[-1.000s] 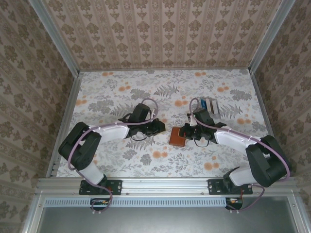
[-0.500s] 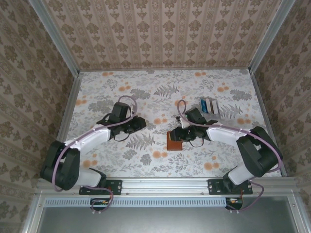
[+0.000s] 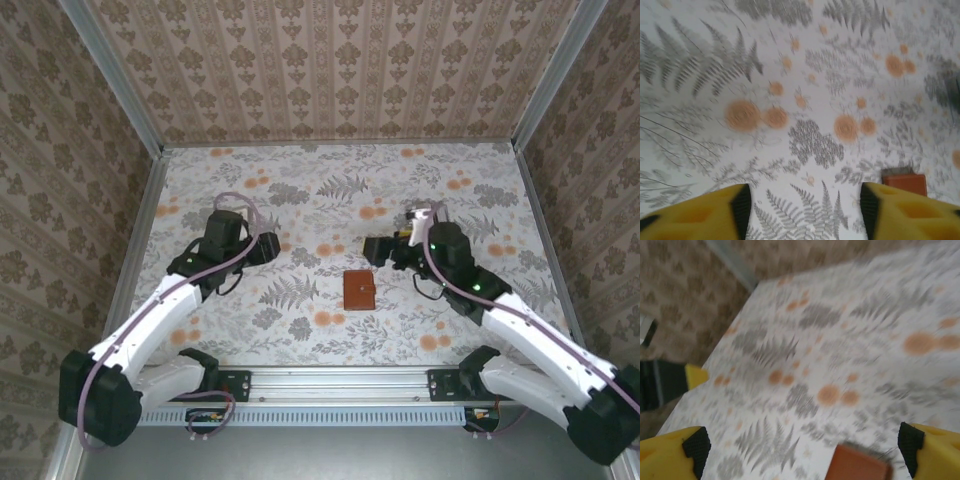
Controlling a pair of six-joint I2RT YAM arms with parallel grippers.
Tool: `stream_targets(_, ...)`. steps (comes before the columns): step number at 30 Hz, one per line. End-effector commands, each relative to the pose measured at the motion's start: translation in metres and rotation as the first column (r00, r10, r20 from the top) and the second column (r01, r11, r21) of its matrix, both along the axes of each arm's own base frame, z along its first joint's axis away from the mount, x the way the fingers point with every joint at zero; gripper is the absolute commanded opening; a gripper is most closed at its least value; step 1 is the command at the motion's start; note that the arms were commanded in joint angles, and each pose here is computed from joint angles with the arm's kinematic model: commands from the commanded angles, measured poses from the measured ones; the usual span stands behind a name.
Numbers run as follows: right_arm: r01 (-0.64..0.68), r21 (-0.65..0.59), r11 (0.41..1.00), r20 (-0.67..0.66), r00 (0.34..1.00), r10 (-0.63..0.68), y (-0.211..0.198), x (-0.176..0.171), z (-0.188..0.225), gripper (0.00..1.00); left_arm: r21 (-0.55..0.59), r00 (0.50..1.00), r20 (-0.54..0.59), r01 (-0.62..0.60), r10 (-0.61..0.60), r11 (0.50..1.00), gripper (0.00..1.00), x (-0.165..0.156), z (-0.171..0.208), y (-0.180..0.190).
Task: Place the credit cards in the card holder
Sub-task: Reset both arms
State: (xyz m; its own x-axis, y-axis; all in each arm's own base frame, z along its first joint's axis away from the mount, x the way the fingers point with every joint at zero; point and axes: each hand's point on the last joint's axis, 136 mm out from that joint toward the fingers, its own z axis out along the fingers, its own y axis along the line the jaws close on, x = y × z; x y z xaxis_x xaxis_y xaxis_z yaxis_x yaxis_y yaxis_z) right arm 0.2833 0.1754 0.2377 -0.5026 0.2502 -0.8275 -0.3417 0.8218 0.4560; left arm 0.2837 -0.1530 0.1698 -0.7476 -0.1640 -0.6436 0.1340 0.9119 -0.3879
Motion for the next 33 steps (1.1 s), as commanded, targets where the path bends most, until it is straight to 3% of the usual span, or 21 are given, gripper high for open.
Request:
stream_targets(1,0.3,-0.064,0.952,0.175,0.942,-0.285,-0.059,0.012,0.013,1.0,0.188,0.984,0.168,-0.091,0.059,0.978,1.0,0.007,0.033,0.03)
stream_targets(3,0.354,-0.126,0.927,0.31,0.901,-0.302,-0.074,0.01,0.018,1.0,0.329,0.948,0.298,-0.211,0.111,0.92,1.0,0.004,0.053,0.052)
stream_targets(6,0.445,-0.324,0.835,0.42,0.858,-0.295,-0.1,0.005,-0.002,1.0,0.445,0.881,0.471,-0.286,0.05,0.849,1.0,-0.003,0.079,0.059)
stream_targets(9,0.467,-0.43,0.773,0.449,0.853,-0.266,-0.115,-0.001,-0.022,1.0,0.506,0.849,0.527,-0.286,-0.03,0.814,1.0,-0.003,0.071,0.061)
stream_targets(12,0.394,-0.492,0.776,0.449,0.879,-0.162,-0.11,-0.007,-0.046,1.0,0.62,0.817,0.527,-0.182,-0.234,0.764,1.0,-0.001,0.045,0.046)
stream_targets(14,0.435,-0.451,0.779,0.467,0.859,-0.21,-0.12,-0.007,-0.055,1.0,0.641,0.806,0.535,-0.191,-0.254,0.744,1.0,0.004,0.031,0.051)
stream_targets(18,0.437,-0.445,0.782,0.441,0.867,-0.233,-0.134,-0.003,-0.076,1.0,0.539,0.815,0.551,-0.182,-0.18,0.823,1.0,0.02,0.009,0.071)
stream_targets(20,0.45,-0.429,0.783,0.415,0.868,-0.272,-0.142,0.003,-0.083,1.0,0.51,0.843,0.527,-0.214,-0.106,0.833,1.0,0.032,-0.003,0.092)
stream_targets(22,0.452,-0.418,0.788,0.395,0.872,-0.29,-0.147,0.011,-0.091,1.0,0.511,0.862,0.498,-0.206,-0.092,0.835,1.0,0.042,-0.015,0.1)
stream_targets(28,0.433,-0.409,0.804,0.371,0.883,-0.287,-0.153,0.04,-0.096,1.0,0.441,0.851,0.524,-0.237,-0.034,0.865,1.0,0.07,-0.039,0.113)
stream_targets(33,0.431,-0.364,0.825,0.337,0.887,-0.315,-0.165,0.064,-0.098,1.0,0.459,0.837,0.547,-0.285,-0.015,0.841,1.0,0.086,-0.043,0.121)
